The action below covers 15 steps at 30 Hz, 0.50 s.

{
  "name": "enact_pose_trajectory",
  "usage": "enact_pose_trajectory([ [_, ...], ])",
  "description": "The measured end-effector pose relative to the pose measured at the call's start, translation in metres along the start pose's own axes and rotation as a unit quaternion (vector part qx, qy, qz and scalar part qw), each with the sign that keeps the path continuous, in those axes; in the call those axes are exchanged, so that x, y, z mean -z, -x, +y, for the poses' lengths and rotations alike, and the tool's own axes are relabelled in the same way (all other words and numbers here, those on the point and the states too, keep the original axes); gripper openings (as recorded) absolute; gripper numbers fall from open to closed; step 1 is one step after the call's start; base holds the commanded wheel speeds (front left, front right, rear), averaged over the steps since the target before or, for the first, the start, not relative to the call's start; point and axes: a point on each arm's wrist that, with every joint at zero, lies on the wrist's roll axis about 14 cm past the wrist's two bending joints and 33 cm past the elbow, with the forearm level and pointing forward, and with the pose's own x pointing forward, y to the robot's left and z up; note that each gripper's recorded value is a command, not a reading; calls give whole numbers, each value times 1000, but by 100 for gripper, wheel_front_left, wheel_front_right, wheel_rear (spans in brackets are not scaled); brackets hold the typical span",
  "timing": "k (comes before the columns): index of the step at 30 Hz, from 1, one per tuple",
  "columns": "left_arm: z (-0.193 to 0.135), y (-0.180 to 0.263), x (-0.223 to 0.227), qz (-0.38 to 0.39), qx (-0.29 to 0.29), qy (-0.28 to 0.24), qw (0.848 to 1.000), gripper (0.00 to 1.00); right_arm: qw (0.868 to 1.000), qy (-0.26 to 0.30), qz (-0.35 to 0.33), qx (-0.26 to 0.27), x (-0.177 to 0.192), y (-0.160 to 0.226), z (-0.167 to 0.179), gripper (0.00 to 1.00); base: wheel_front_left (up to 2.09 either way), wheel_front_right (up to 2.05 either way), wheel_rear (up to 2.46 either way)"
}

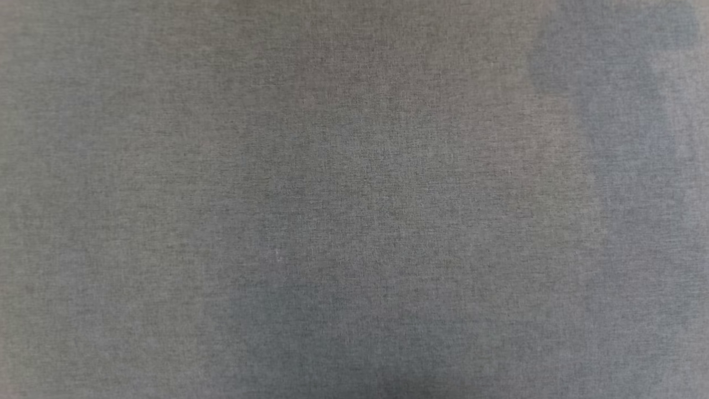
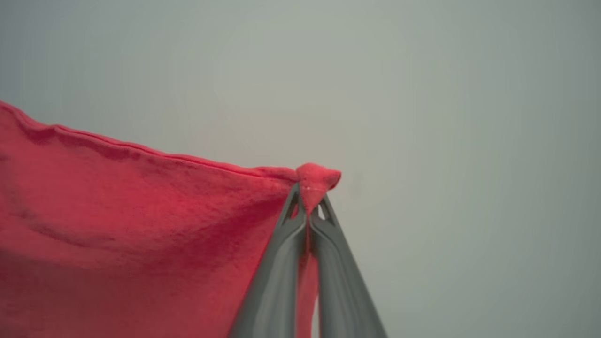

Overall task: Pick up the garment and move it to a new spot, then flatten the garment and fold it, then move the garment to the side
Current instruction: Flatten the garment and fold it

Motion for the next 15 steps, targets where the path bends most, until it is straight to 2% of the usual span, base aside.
enact_pose_trajectory([
  [6, 3, -2, 29, 19, -2, -2, 1000, 0, 1000, 11, 3, 1, 14, -17, 0, 0, 0, 0, 0],
  [15, -5, 32, 103, 90, -3, 39, 995, 0, 997, 2, 67, -34, 89, -16, 32, 0, 0, 0, 0],
])
